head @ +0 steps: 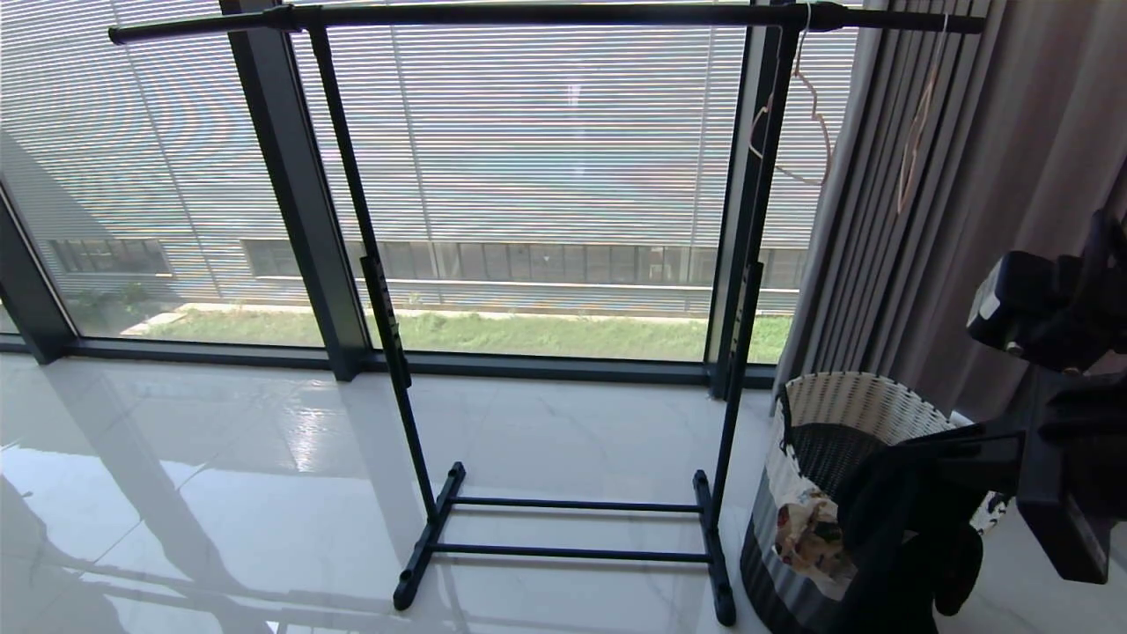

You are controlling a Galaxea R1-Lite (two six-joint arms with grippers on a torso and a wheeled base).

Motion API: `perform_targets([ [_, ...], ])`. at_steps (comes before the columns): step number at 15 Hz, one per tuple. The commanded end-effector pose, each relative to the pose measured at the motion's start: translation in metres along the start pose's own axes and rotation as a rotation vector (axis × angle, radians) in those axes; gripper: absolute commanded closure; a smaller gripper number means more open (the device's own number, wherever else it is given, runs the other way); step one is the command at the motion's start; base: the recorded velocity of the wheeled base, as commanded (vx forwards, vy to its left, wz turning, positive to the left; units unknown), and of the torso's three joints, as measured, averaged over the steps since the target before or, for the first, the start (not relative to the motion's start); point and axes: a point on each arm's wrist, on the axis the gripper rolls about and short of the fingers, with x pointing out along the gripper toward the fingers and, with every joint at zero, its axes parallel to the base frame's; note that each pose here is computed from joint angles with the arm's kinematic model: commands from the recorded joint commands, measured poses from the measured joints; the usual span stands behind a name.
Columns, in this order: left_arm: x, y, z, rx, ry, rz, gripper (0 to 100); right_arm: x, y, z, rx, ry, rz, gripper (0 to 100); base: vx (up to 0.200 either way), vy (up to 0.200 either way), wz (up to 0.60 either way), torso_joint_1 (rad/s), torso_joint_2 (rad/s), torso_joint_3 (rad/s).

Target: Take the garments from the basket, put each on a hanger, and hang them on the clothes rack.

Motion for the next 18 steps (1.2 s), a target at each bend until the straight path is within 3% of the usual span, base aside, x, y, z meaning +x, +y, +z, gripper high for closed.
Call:
perform_targets([
  [1,0.023,0.0,0.079,-0.068,-0.007,-0.083,0,0.02,0.007,0.007,-0.016,0.032,0.038,100,0.0,0.0,0.0,0.0,0.0,0.0],
  [2,0.043,-0.001,0.107,-0.056,0.021,-0.11,0,0.023,0.007,0.008,-0.018,0.039,0.041,100,0.0,0.0,0.0,0.0,0.0,0.0],
  [4,0.082,-0.009,0.129,-0.011,0.097,-0.226,0,0.023,0.007,0.008,-0.015,0.041,0.041,100,0.0,0.0,0.0,0.0,0.0,0.0],
  [6,0.119,-0.042,0.138,-0.05,0.144,-0.5,0,0.028,0.007,0.013,-0.008,0.021,0.038,100,0.0,0.0,0.0,0.0,0.0,0.0],
  [7,0.135,-0.061,0.135,-0.071,0.183,-0.578,0,0.031,0.006,0.017,-0.002,0.0,0.033,100,0.0,0.0,0.0,0.0,0.0,0.0],
  [9,0.168,-0.101,0.117,-0.05,0.264,-0.666,0,0.035,0.005,0.026,0.011,-0.018,0.034,100,0.0,0.0,0.0,0.0,0.0,0.0],
  [11,0.18,-0.142,0.087,-0.008,0.365,-0.773,0,0.036,0.005,0.034,0.028,-0.04,0.06,100,0.0,0.0,0.0,0.0,0.0,0.0],
  [14,0.182,-0.2,0.056,0.008,0.364,-0.922,0,0.035,0.007,0.036,0.04,-0.051,0.082,100,0.0,0.0,0.0,0.0,0.0,0.0],
  [17,0.169,-0.234,0.035,0.053,0.422,-1.029,0,0.033,0.01,0.039,0.03,-0.064,0.093,100,0.0,0.0,0.0,0.0,0.0,0.0],
  [18,0.169,-0.244,0.03,0.05,0.413,-1.047,0,0.033,0.012,0.04,0.024,-0.067,0.1,100,0.0,0.0,0.0,0.0,0.0,0.0],
])
